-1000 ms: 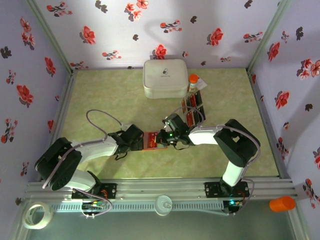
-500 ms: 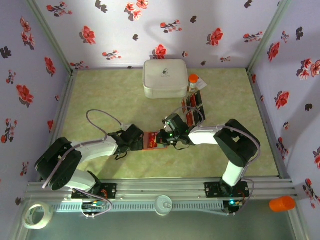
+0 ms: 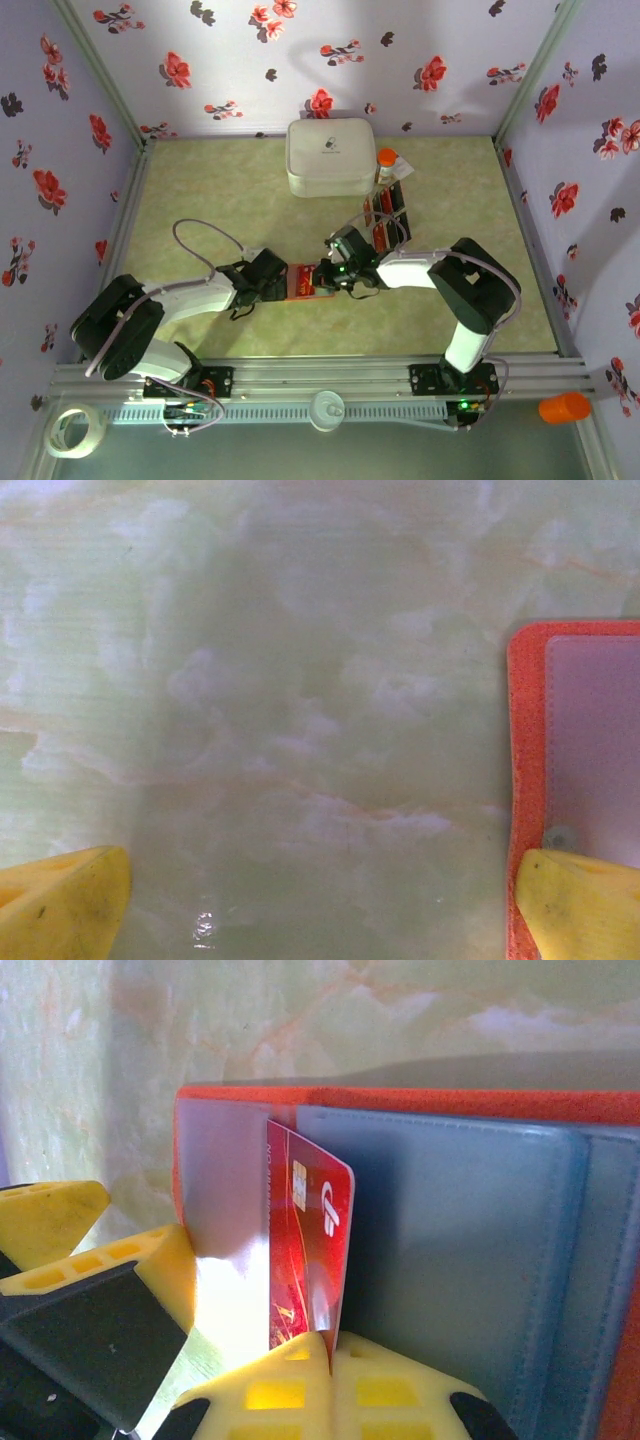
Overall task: Put the credit cards into the card holder
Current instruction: Insert the credit card into the card slot.
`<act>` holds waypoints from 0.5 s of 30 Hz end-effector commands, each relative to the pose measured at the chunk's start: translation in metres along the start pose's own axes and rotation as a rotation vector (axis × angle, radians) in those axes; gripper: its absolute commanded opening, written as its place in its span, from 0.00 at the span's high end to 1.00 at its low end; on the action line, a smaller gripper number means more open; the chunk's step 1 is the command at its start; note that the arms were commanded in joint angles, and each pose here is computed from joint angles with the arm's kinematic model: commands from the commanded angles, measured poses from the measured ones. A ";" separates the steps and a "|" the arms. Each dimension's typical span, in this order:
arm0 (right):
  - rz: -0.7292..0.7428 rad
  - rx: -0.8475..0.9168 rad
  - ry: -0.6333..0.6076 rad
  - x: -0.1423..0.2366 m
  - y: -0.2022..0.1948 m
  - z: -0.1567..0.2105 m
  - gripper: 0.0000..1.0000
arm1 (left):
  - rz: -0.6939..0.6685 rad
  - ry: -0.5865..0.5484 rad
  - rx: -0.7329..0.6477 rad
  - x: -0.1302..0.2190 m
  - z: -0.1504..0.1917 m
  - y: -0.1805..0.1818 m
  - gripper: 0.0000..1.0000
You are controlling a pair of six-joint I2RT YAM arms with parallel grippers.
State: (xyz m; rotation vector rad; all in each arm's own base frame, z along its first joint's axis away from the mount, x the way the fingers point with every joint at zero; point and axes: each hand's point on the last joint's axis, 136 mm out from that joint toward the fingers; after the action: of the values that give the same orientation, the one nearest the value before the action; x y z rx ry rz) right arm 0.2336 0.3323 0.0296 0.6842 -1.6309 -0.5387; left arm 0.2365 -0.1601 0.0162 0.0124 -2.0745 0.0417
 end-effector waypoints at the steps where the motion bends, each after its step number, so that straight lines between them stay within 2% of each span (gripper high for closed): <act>1: 0.112 -0.023 0.071 0.000 -0.029 0.017 0.72 | -0.019 0.046 -0.004 -0.013 0.014 0.005 0.00; 4: 0.132 0.005 0.059 0.010 -0.026 0.013 0.58 | -0.017 0.044 -0.003 -0.013 0.013 0.005 0.00; 8: 0.157 0.049 0.050 0.022 -0.020 0.005 0.51 | -0.013 0.040 -0.005 -0.012 0.012 0.004 0.00; 11: 0.176 0.085 0.031 0.031 -0.013 -0.003 0.52 | -0.010 0.035 -0.004 -0.011 0.011 0.003 0.00; 15: 0.188 0.117 0.023 0.034 -0.006 -0.012 0.67 | 0.001 0.023 0.003 -0.009 0.006 0.000 0.00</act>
State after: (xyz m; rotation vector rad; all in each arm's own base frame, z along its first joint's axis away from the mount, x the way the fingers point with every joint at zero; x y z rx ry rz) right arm 0.2368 0.3110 0.0425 0.6281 -1.6617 -0.3667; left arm 0.2370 -0.1607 0.0165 0.0106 -2.0768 0.0439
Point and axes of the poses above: each hand's point on the last joint's axis, 136 mm out from that joint toward the fingers, its own x axis back along the fingers, its own y axis along the line the jaws close on, z = x × y, and after that the axes turned 1 degree about x, right-handed
